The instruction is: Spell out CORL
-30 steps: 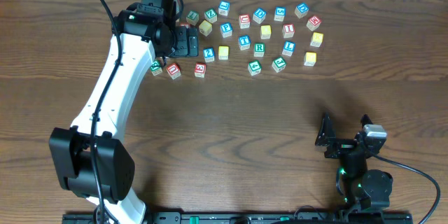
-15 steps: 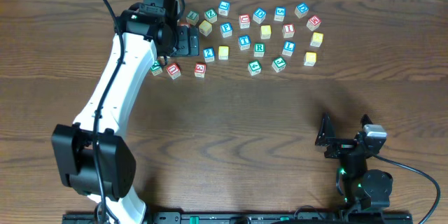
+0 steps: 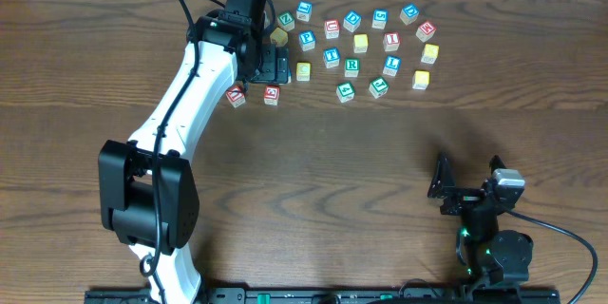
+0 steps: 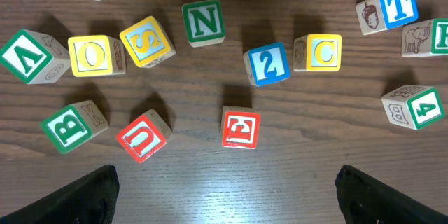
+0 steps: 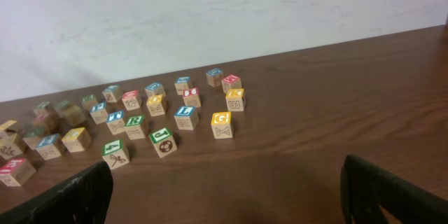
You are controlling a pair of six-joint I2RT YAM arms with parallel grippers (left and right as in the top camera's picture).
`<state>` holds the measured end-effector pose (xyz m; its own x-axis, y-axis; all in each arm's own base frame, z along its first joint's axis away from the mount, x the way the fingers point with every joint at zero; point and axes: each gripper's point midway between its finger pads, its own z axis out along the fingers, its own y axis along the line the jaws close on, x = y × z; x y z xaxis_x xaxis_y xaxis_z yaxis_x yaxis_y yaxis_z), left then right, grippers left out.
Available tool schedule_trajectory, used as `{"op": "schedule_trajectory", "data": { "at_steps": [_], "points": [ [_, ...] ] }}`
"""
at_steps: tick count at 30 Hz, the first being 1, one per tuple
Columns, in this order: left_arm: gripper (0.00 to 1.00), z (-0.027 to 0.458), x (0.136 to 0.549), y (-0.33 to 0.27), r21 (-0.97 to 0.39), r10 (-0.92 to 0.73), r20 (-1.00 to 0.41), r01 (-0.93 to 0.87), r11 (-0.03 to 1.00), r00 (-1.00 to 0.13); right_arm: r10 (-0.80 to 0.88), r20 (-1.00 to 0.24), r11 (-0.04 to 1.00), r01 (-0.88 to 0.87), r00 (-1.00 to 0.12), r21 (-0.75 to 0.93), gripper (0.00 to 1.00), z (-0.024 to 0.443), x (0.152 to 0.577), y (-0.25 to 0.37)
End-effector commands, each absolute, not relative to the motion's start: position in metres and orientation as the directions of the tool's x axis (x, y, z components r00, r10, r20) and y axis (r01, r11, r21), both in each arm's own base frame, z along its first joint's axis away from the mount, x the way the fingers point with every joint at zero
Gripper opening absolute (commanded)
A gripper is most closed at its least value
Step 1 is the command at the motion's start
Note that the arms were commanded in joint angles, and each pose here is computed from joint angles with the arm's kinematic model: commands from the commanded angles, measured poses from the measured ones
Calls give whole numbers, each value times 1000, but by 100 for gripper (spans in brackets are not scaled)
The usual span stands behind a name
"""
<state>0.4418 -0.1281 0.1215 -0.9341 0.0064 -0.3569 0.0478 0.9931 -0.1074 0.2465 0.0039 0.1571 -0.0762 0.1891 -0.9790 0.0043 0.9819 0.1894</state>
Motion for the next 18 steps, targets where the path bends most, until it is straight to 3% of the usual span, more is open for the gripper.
{"op": "schedule_trajectory", "data": {
  "at_steps": [1, 8, 18],
  "points": [
    [98, 113, 442, -126, -92, -2, -348, 32, 995, -938, 178, -981, 984, -4, -80, 179, 99, 156, 246, 6],
    [97, 114, 446, -115, -76, -119, -363, -98, 992, -924, 178, -981, 984, -4, -80, 179, 99, 156, 246, 6],
    [98, 115, 448, -116, -82, -124, -370, -101, 992, -921, 178, -981, 984, -4, -80, 179, 99, 156, 246, 6]
  ]
}}
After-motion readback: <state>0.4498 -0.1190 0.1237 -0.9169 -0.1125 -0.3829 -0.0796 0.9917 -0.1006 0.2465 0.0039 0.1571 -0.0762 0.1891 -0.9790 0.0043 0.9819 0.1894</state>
